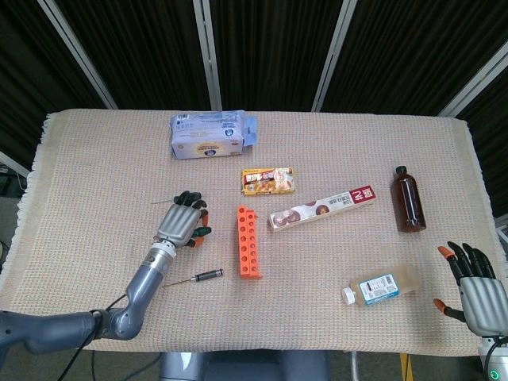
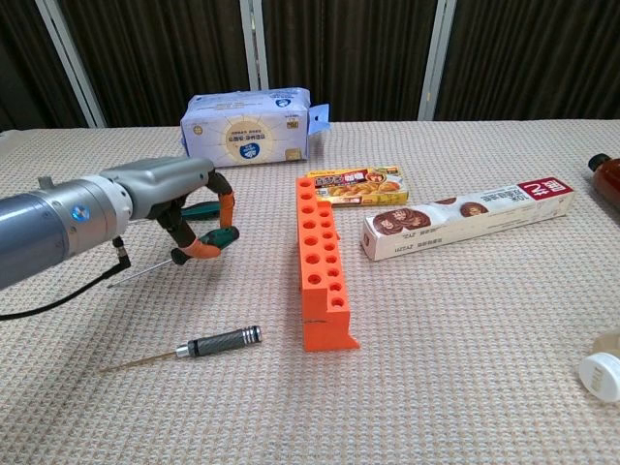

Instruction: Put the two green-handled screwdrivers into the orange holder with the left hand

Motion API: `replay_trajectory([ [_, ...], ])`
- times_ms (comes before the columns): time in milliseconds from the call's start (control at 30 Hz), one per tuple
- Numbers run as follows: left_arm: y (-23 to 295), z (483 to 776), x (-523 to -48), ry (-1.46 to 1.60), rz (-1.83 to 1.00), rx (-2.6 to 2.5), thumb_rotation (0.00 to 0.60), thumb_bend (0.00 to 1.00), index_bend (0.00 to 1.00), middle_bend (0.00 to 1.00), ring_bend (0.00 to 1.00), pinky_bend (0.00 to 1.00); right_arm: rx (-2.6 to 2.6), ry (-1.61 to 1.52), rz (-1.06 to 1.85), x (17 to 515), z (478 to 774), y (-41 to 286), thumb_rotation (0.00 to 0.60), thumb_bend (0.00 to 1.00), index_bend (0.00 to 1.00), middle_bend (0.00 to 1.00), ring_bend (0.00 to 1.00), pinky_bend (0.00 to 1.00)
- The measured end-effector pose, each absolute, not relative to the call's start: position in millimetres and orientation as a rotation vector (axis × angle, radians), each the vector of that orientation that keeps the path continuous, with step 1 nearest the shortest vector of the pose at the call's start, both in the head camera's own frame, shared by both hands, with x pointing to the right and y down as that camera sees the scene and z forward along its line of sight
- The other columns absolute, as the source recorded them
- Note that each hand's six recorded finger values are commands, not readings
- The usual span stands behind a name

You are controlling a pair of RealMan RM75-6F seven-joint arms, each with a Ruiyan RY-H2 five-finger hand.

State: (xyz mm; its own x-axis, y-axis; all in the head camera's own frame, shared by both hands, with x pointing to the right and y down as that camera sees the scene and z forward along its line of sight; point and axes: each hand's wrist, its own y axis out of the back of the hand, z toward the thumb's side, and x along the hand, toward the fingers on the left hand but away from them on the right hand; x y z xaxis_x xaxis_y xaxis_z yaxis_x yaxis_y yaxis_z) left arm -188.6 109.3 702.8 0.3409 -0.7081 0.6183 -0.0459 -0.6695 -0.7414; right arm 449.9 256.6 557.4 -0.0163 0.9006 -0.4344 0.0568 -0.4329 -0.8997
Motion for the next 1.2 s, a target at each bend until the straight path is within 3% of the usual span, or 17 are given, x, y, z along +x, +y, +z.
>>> replay_trajectory([
  [600,69,629,-187,1.156,-0.939,-2.269,0.600,0.50,0.63,0.23,0.03,0.03,-1.558,-1.027,1.526,450,557,255,0.600,0.00,0.14,0.09,0.02,0.10],
  [967,45,609,-182,1.514,-0.569,-2.519,0.600,0.53,0.61,0.23,0.03,0.05,-1.556,-1.028,1.531,451,558,253,0.600,0.00,0.14,0.09,0.02,0.10],
  [1200,31,608,-166,1.533,-0.478,-2.598,0.600,0.53,0.60,0.23,0.03,0.06,-1.556,-1.028,1.534,451,559,252,0.600,0.00,0.14,0.09,0.02,0.11],
])
